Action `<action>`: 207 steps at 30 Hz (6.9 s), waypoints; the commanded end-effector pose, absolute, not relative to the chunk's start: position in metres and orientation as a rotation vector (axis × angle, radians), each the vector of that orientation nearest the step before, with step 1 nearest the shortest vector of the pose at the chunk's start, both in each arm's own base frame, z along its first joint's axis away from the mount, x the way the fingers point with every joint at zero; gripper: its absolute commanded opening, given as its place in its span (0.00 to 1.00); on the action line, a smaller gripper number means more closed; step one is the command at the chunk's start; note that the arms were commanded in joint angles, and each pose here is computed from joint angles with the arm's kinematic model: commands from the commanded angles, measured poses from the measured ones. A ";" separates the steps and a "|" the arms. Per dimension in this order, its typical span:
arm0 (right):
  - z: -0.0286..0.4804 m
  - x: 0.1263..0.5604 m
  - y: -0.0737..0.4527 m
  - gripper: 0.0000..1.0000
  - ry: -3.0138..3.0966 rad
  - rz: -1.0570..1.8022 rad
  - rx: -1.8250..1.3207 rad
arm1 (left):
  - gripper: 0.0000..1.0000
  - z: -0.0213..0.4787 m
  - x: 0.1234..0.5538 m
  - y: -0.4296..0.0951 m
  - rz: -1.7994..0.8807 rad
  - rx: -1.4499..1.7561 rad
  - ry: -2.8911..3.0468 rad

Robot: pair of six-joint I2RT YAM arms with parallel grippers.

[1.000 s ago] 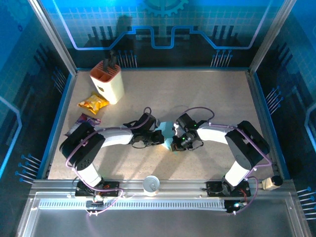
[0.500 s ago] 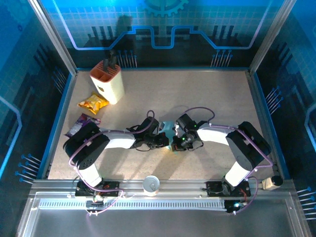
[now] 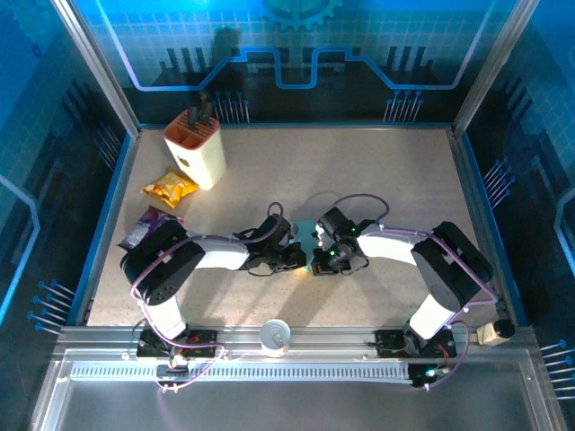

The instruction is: Fold a paper plane with a square sheet of paper (fold left side to right side)

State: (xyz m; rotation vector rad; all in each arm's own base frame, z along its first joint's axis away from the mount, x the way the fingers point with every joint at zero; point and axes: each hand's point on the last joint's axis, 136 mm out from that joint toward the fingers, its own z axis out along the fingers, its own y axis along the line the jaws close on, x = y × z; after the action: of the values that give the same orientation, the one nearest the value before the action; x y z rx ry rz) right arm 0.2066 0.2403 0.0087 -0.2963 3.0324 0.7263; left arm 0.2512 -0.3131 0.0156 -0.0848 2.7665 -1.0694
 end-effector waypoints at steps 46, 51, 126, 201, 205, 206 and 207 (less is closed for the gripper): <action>-0.016 0.187 0.205 0.00 3.147 0.484 -0.178 | 0.00 0.074 0.269 -0.248 -0.982 -0.145 2.668; -0.016 0.187 0.205 0.00 3.149 0.482 -0.181 | 0.00 0.071 0.269 -0.276 -1.009 -0.066 2.690; 0.002 0.221 0.263 0.00 3.021 0.756 -0.197 | 0.00 -0.007 0.265 -0.271 -0.697 -0.053 2.902; 0.062 0.275 0.252 0.84 2.585 1.002 -0.477 | 0.69 0.079 0.303 -0.237 -1.146 -0.337 2.575; 0.057 0.274 0.250 0.82 2.597 0.997 -0.471 | 0.65 0.075 0.313 -0.252 -1.197 -0.307 2.594; 0.057 0.274 0.250 0.82 2.597 0.996 -0.471 | 0.65 0.074 0.315 -0.256 -1.204 -0.297 2.600; 0.056 0.273 0.249 0.82 2.600 0.994 -0.466 | 0.64 0.072 0.317 -0.258 -1.206 -0.291 2.606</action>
State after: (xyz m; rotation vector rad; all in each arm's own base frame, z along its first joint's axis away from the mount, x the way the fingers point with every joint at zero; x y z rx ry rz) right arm 0.2693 0.2473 0.0544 -0.4578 2.6180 0.9781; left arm 0.3090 -0.2414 0.0604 -0.3425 2.6280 -1.1131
